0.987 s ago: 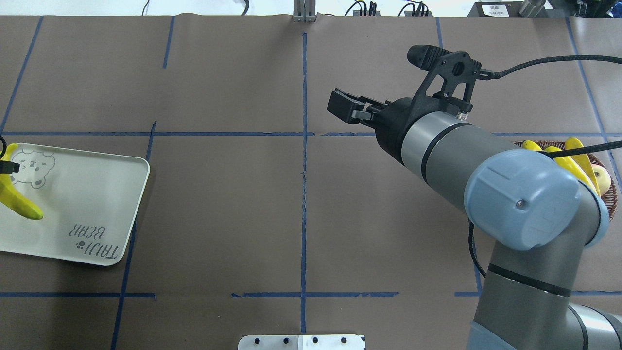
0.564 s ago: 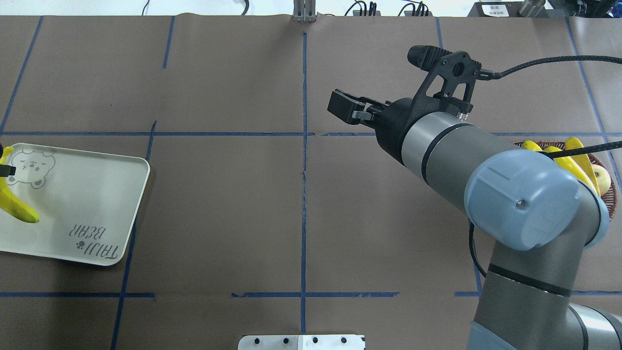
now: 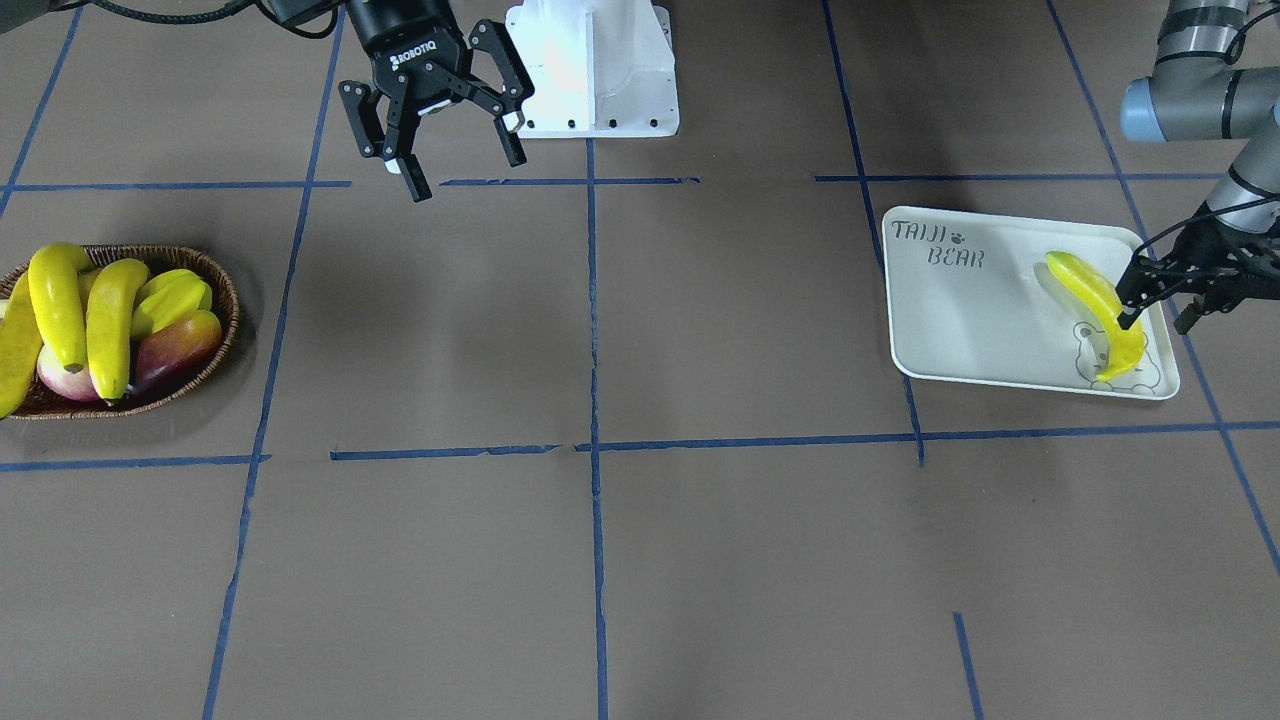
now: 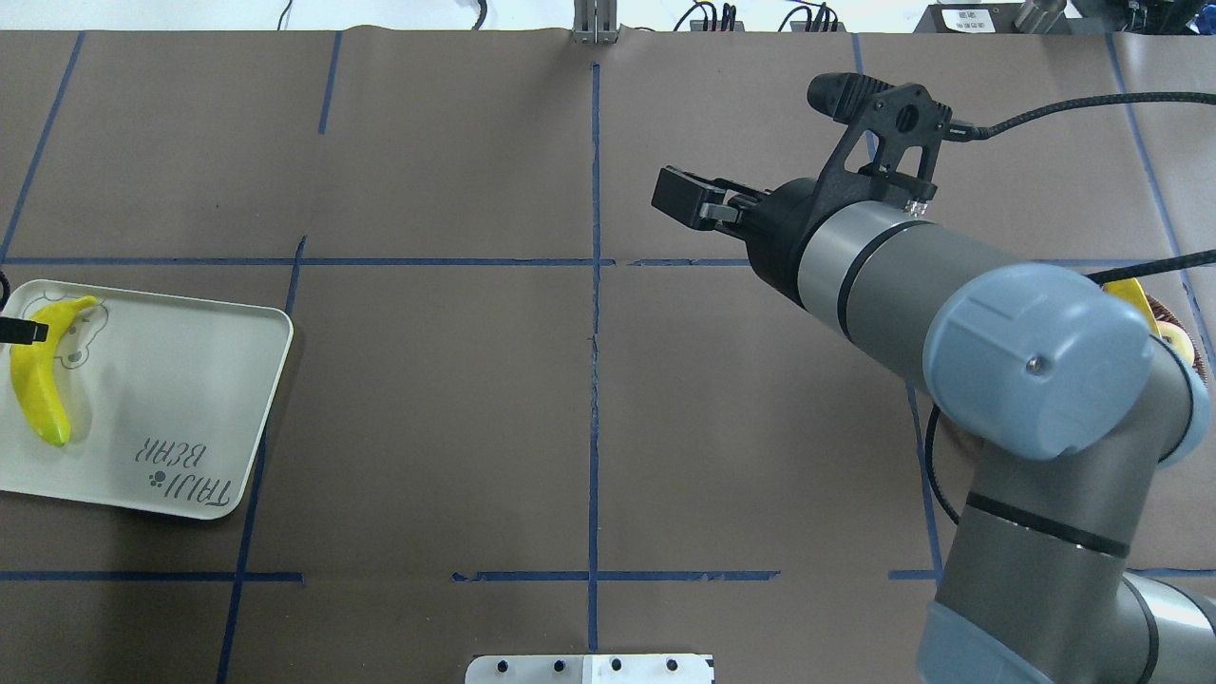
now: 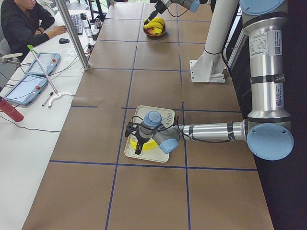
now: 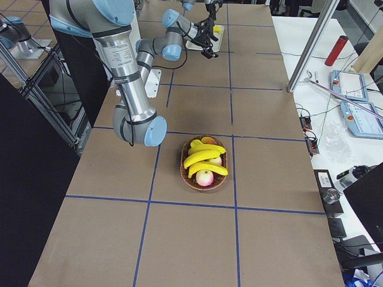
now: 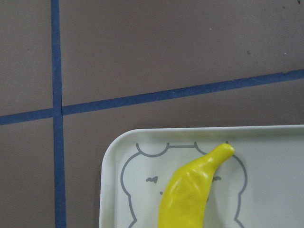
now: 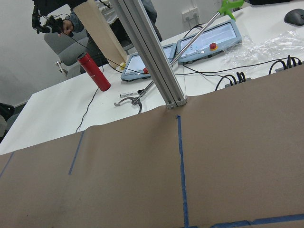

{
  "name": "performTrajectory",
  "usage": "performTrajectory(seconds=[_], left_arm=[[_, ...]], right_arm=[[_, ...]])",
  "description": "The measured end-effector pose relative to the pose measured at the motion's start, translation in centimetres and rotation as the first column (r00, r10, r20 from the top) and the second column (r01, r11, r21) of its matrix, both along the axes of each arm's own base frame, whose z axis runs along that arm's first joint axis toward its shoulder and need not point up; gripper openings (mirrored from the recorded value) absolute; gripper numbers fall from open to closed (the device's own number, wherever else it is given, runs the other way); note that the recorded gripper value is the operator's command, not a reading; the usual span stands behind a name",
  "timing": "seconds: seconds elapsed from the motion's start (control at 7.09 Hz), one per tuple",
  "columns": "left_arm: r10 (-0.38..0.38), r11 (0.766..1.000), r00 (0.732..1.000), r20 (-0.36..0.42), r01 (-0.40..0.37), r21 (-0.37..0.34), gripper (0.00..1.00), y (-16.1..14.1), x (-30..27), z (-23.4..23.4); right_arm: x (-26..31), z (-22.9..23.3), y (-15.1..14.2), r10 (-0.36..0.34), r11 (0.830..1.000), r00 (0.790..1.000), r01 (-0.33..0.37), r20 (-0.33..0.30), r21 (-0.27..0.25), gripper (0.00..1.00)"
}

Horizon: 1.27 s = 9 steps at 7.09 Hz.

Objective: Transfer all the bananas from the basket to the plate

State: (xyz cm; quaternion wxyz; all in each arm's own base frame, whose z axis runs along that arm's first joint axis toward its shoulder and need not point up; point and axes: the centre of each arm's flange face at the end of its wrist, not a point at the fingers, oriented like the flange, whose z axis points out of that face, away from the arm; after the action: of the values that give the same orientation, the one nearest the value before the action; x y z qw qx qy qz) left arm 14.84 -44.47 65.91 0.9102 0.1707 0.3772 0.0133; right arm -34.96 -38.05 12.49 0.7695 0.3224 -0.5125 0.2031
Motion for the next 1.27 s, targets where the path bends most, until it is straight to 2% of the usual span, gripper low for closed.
performTrajectory(seconds=[0.14, 0.28, 0.56, 0.71, 0.99, 1.13, 1.27], left_arm=[[0.004, 1.000, 1.000, -0.027, -0.004, -0.020, 1.00, -0.3, -0.8, -0.4], [-0.002, 0.999, 0.998, -0.067, -0.002, -0.054, 1.00, -0.8, -2.6, -0.8], [0.006, 0.998, 0.995, -0.097, -0.013, -0.068, 1.00, -1.4, -5.5, -0.9], [0.017, 0.998, 0.997, -0.077, -0.022, -0.066, 1.00, -1.7, -6.7, -0.6], [0.055, 0.998, 0.998, -0.001, -0.055, -0.026, 1.00, -3.6, -10.6, -0.4], [0.065, 0.998, 0.998, 0.029, -0.064, -0.010, 1.00, -5.0, -12.1, -1.0], [0.067, 0.998, 0.997, 0.044, -0.067, -0.008, 1.00, -5.7, -12.9, -1.3]], right_arm=[[1.2, 0.8, -1.4, -0.038, 0.999, 0.998, 0.037, -0.043, -0.020, 1.00], [2.6, 2.3, -3.1, -0.086, 0.996, 0.990, 0.083, -0.112, -0.035, 1.00], [6.3, 6.2, -6.6, -0.185, 0.982, 0.957, 0.173, -0.221, -0.074, 1.00], [8.7, 8.7, -8.4, -0.246, 0.968, 0.933, 0.227, -0.261, -0.102, 1.00], [13.7, 14.5, -11.5, -0.353, 0.935, 0.872, 0.321, -0.339, -0.149, 1.00], [16.5, 18.0, -12.7, -0.406, 0.914, 0.833, 0.369, -0.377, -0.170, 1.00], [18.8, 21.7, -13.7, -0.465, 0.886, 0.796, 0.418, -0.388, -0.202, 1.00]])
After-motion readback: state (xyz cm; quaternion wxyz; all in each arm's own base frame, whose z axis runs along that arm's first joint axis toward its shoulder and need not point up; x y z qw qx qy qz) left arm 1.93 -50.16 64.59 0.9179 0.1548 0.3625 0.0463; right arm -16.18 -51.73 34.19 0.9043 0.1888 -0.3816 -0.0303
